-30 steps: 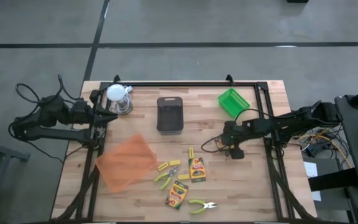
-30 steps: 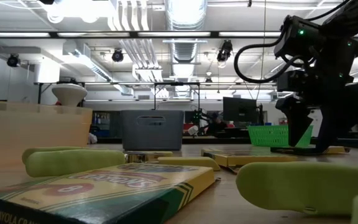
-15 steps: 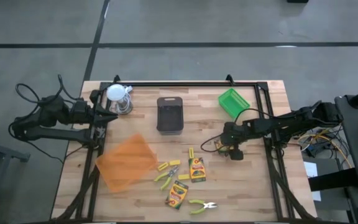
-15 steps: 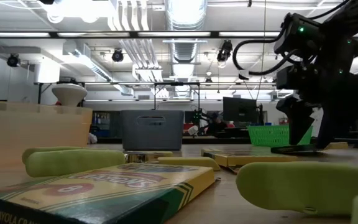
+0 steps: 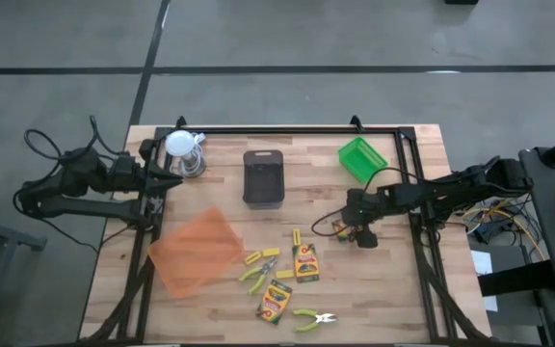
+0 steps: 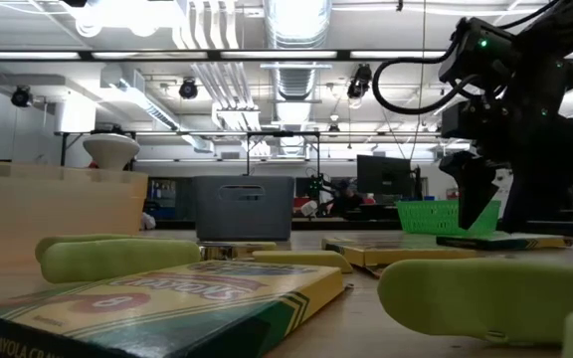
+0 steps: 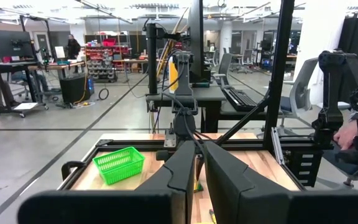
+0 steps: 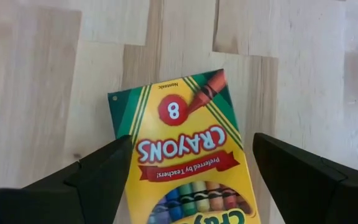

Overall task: Pick & Place School Supplies
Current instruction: Put the pack of crayons into the orange bin

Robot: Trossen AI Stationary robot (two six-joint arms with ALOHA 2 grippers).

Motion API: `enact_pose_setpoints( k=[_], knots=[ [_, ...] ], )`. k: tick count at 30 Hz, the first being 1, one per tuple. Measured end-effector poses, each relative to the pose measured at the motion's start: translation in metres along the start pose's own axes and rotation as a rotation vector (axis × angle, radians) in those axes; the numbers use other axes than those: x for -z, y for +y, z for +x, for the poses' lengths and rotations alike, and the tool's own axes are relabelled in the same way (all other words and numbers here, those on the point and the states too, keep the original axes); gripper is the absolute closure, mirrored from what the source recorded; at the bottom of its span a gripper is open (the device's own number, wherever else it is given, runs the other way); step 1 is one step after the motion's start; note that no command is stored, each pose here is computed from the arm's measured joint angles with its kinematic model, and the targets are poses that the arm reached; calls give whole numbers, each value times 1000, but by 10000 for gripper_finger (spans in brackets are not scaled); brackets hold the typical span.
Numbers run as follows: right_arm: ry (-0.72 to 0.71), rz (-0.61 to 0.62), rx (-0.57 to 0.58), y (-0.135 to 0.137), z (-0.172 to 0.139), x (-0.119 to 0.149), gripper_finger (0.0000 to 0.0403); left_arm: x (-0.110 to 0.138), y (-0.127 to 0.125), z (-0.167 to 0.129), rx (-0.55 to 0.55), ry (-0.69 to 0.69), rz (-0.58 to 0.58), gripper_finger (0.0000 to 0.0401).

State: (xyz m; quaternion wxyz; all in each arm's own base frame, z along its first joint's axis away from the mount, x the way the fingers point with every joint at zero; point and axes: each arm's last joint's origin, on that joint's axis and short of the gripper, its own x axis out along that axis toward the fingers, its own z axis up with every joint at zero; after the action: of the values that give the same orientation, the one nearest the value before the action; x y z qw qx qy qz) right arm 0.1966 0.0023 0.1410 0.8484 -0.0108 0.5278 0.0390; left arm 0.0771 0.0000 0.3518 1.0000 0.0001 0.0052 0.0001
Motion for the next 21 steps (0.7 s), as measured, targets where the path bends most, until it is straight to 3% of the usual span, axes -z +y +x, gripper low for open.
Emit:
enact_pose_setpoints(
  k=[8,14,21],
  knots=[
    [-33,9,1,0,-5,-2,76,0,0,0,0,0,0,357],
    [-30,117,29,-1,-6,-1,76,0,0,0,0,0,0,357],
    [-36,156,-43,2,-7,-1,76,0,0,0,0,0,0,357]
  ],
)
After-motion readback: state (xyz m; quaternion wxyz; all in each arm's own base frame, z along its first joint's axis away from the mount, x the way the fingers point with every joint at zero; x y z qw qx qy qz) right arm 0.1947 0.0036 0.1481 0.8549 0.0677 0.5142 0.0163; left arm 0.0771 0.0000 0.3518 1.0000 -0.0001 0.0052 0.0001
